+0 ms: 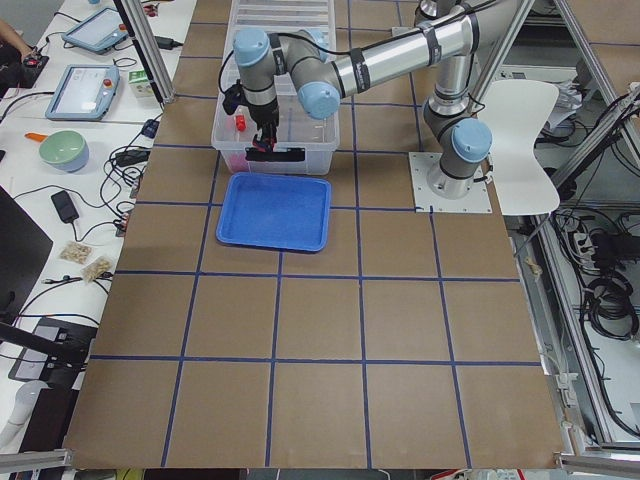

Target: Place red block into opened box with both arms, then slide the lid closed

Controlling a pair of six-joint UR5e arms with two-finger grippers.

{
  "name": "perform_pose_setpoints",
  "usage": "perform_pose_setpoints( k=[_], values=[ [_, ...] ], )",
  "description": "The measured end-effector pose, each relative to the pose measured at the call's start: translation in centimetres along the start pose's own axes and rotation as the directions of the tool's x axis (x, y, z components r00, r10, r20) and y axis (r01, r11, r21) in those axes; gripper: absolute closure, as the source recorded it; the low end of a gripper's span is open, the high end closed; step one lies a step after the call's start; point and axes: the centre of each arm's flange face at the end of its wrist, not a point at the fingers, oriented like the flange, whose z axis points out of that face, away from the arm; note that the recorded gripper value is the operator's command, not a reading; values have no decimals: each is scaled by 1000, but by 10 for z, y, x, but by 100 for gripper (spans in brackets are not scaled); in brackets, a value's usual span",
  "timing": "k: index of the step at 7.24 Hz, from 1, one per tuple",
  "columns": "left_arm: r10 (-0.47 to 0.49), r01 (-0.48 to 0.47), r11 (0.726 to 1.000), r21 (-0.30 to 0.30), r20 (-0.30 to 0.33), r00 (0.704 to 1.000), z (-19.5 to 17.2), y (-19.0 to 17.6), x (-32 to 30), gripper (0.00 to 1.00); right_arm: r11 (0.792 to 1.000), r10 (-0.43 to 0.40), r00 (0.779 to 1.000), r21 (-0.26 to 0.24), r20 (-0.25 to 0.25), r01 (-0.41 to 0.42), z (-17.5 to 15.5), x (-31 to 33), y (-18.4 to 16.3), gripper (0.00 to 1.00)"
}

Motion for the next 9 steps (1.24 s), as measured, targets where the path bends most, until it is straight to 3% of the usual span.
perform_pose_setpoints(
  k=[3,6,9],
  values=[
    [-86,85,996,-26,-3,996,18,5,85,100,1000,0,1000,-7,2,0,3,0,-2,0],
    [-96,96,995,-25,-3,995,75,16,97,100,1000,0,1000,-8,0,0,2,0,-2,0],
    [-111,110,993,-49,-14,994,121,27,95,100,999,-1,1000,40,-18,2,-34,-5,38,0]
  ],
)
